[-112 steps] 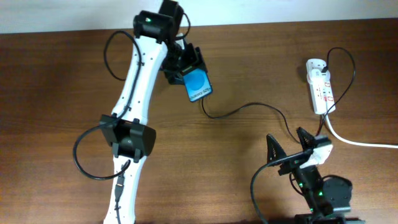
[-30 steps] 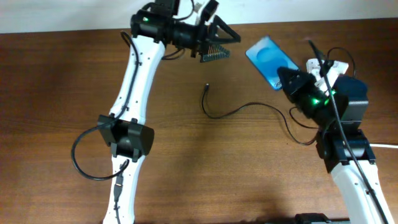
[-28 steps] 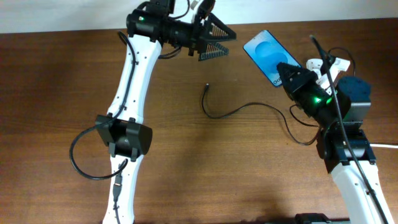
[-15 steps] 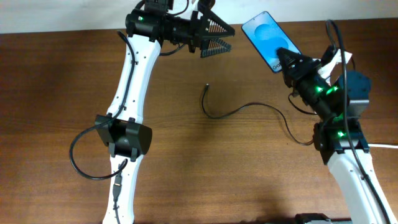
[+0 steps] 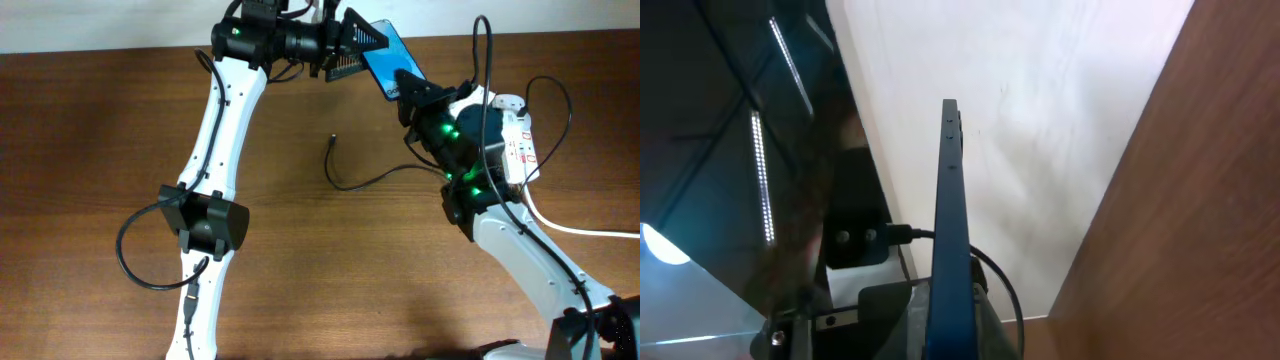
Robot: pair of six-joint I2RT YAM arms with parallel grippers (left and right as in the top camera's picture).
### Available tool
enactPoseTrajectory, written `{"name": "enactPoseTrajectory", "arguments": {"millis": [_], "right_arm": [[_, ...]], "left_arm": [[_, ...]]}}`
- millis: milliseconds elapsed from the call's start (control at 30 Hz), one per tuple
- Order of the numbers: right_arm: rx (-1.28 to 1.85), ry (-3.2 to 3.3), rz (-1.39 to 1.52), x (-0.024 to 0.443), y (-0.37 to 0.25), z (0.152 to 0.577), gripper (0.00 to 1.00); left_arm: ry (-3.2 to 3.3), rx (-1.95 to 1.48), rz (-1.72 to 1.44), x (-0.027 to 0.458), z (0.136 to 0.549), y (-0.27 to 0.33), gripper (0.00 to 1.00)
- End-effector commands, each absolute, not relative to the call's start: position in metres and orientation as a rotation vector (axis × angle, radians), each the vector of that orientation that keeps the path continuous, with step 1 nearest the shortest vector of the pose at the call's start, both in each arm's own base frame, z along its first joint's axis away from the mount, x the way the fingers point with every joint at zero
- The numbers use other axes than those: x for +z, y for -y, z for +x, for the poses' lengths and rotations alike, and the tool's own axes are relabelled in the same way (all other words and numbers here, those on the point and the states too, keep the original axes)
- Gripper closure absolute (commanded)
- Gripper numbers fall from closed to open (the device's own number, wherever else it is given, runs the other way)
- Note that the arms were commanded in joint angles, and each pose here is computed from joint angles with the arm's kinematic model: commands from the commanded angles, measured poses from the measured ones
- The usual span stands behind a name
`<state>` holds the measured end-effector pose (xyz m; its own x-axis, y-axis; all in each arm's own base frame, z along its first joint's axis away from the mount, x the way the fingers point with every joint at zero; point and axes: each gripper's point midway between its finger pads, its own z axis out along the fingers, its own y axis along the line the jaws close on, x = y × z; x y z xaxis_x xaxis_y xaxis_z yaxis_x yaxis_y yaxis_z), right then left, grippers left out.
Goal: Plug charger to phone and switch on socket
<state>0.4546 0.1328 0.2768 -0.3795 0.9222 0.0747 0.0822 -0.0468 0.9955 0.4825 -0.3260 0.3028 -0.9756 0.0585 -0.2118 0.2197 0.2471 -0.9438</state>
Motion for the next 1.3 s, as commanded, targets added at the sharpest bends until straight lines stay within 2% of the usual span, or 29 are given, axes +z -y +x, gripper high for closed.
{"name": "enactPoseTrajectory", "arguments": {"millis": [0, 167, 333, 433, 567, 700, 733, 900, 967, 1067, 1133, 1167, 1267], "right_arm": [[1.529, -1.444, 1.139, 0.289, -0.137, 0.456, 0.96], [1.588, -1.421, 1.206, 0.289, -0.142, 0.455, 0.96], [1.632, -1.429, 1.217, 0.29, -0.154, 0.451, 0.96], [1.658, -1.414, 1.188, 0.297, -0.156, 0.451, 0.96], [1.675, -1.431, 1.174, 0.298, -0.165, 0.447, 0.96], [1.669, -1.436, 1.18, 0.296, -0.165, 0.447, 0.96], [1.67, -1.437, 1.18, 0.296, -0.166, 0.447, 0.96], [1.662, -1.445, 1.189, 0.293, -0.165, 0.447, 0.96], [1.662, -1.445, 1.189, 0.293, -0.165, 0.447, 0.95], [1.659, -1.449, 1.192, 0.292, -0.165, 0.447, 0.85], [1.656, -1.449, 1.195, 0.291, -0.165, 0.447, 0.68], [1.655, -1.447, 1.196, 0.291, -0.164, 0.447, 0.55], [1.654, -1.446, 1.196, 0.291, -0.164, 0.448, 0.27]], "left_arm": [[-2.353, -1.802, 0.24, 0.317, 0.484, 0.328, 0.32], [-2.357, -1.79, 0.227, 0.316, 0.485, 0.328, 0.46], [-2.365, -1.766, 0.224, 0.313, 0.485, 0.333, 0.48], [-2.373, -1.725, 0.203, 0.31, 0.488, 0.335, 0.56], [-2.377, -1.688, 0.178, 0.307, 0.493, 0.334, 0.57], [-2.377, -1.684, 0.175, 0.306, 0.494, 0.333, 0.65], [-2.378, -1.677, 0.17, 0.306, 0.494, 0.333, 0.68], [-2.385, -1.643, 0.137, 0.303, 0.499, 0.331, 0.98], [-2.396, -1.655, 0.108, 0.303, 0.499, 0.331, 1.0], [-2.412, -1.671, 0.063, 0.303, 0.499, 0.331, 1.0], [-2.412, -1.67, 0.054, 0.303, 0.501, 0.329, 1.0], [-2.408, -1.667, 0.042, 0.303, 0.504, 0.323, 1.0], [-2.375, -1.676, 0.031, 0.306, 0.516, 0.295, 1.0]]}}
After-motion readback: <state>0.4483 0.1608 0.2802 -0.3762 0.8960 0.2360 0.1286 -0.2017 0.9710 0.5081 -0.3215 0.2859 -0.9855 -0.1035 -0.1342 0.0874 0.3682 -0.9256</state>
